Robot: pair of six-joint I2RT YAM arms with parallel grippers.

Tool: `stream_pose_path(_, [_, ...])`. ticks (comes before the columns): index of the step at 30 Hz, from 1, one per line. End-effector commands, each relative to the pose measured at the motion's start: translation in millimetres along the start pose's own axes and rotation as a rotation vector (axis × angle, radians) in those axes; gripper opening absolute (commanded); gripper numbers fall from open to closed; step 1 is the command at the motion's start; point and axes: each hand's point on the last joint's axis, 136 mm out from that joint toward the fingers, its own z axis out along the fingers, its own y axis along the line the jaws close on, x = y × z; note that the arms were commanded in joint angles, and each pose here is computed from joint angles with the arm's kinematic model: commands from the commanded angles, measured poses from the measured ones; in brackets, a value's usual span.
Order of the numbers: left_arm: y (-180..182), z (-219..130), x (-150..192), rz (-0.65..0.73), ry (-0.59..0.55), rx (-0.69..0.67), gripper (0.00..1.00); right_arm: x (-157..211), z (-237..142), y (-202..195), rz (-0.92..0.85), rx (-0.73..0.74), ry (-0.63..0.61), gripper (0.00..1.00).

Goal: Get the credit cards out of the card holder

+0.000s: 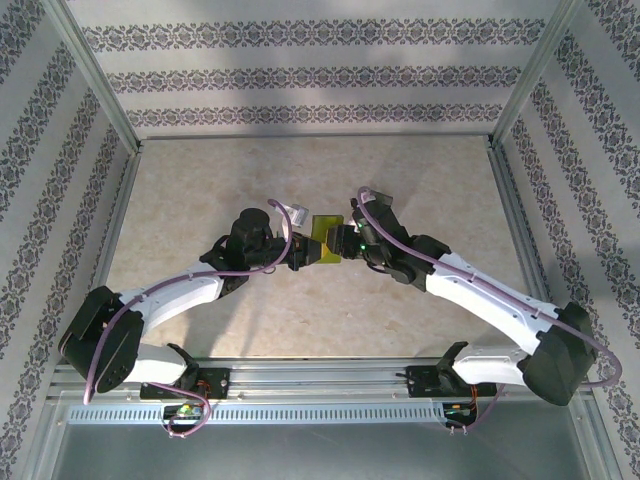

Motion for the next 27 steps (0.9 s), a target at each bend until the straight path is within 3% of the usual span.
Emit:
stream_pose_path(1, [-38,1,-16,0.084,-0.043,0.139,0.0,-3,5,10,0.025,-0.049,0.003,0.43])
stream_pose_path(13, [-47,0,-22,0.105,-0.055,0.163,0.0,13,14,-18,0.031,0.041,0.06,0.43])
stream_pose_path(27, [-48,-5,-21,0.131,-0.051,0.139,0.0,19,20,-43,0.011,0.187,0.102,0.24])
